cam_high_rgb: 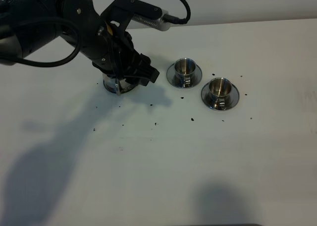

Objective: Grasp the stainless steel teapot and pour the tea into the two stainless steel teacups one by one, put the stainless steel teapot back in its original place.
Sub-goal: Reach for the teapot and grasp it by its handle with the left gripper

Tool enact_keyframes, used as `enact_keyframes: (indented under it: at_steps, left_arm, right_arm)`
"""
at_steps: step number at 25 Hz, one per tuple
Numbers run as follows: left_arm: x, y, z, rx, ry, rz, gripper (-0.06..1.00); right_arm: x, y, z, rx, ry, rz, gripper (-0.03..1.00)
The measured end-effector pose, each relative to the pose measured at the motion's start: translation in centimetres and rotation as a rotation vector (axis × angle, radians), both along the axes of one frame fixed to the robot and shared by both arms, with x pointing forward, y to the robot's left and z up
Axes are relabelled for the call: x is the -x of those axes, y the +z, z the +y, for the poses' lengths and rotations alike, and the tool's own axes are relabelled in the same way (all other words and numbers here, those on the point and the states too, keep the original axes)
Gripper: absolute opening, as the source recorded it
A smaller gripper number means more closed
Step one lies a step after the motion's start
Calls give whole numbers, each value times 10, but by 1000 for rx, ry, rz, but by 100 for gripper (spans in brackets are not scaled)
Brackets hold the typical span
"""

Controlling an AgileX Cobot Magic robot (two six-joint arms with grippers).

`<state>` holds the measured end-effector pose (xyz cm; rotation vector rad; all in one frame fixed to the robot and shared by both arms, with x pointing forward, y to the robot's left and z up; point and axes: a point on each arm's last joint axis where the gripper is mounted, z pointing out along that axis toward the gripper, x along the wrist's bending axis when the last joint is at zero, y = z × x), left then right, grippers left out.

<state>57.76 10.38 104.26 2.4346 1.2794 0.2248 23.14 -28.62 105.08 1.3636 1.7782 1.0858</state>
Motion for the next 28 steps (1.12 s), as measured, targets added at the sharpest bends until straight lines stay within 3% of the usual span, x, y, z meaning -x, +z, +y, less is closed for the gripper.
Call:
enact_keyframes:
  at_steps: [19, 28]
  left_arm:
    - [-4, 19, -1, -47, -15, 45, 58]
    - [-3, 19, -3, 3, 60, 80, 56]
  right_arm:
    - [0, 0, 0, 9, 0, -2, 50]
    - [0, 0, 0, 9, 0, -2, 50]
